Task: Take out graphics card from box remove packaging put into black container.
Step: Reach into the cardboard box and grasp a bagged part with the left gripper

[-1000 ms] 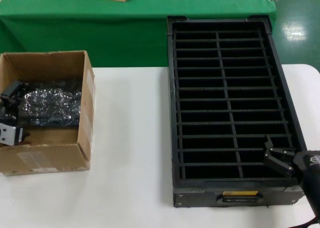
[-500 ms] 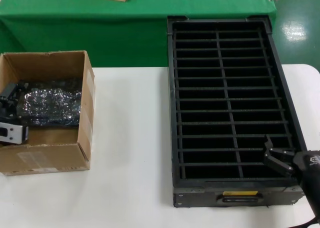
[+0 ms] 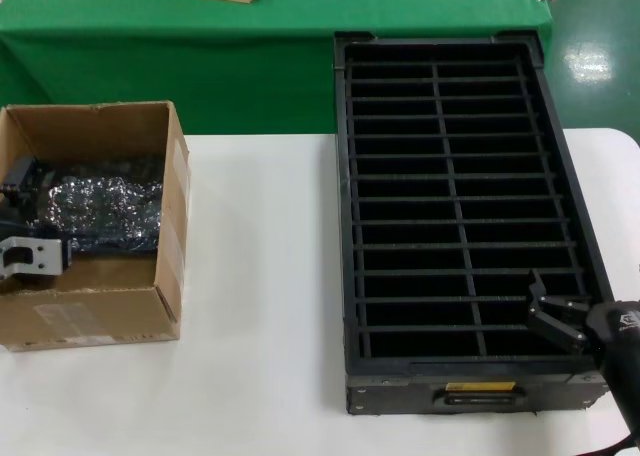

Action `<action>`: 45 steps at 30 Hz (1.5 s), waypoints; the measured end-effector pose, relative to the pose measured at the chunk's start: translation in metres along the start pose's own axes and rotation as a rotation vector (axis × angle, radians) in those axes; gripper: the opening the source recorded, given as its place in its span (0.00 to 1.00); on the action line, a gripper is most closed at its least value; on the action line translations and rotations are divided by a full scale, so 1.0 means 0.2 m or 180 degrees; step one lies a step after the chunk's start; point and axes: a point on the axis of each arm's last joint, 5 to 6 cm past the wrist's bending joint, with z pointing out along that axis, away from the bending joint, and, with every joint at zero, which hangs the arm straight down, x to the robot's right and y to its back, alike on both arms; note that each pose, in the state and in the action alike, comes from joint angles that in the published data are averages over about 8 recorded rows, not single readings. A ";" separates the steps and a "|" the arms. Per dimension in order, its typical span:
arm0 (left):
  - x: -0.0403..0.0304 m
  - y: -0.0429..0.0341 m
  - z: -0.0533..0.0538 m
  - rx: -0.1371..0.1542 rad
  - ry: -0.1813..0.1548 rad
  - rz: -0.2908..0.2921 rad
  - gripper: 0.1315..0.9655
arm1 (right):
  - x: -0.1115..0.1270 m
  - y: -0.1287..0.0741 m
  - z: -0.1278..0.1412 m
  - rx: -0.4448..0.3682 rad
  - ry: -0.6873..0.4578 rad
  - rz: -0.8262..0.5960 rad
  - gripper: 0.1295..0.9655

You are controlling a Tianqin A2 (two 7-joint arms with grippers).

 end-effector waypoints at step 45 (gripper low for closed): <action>0.078 -0.096 0.04 -0.0063 -0.0202 -0.0330 0.15 | 0.00 0.00 0.00 0.0000 0.0000 0.0000 1.00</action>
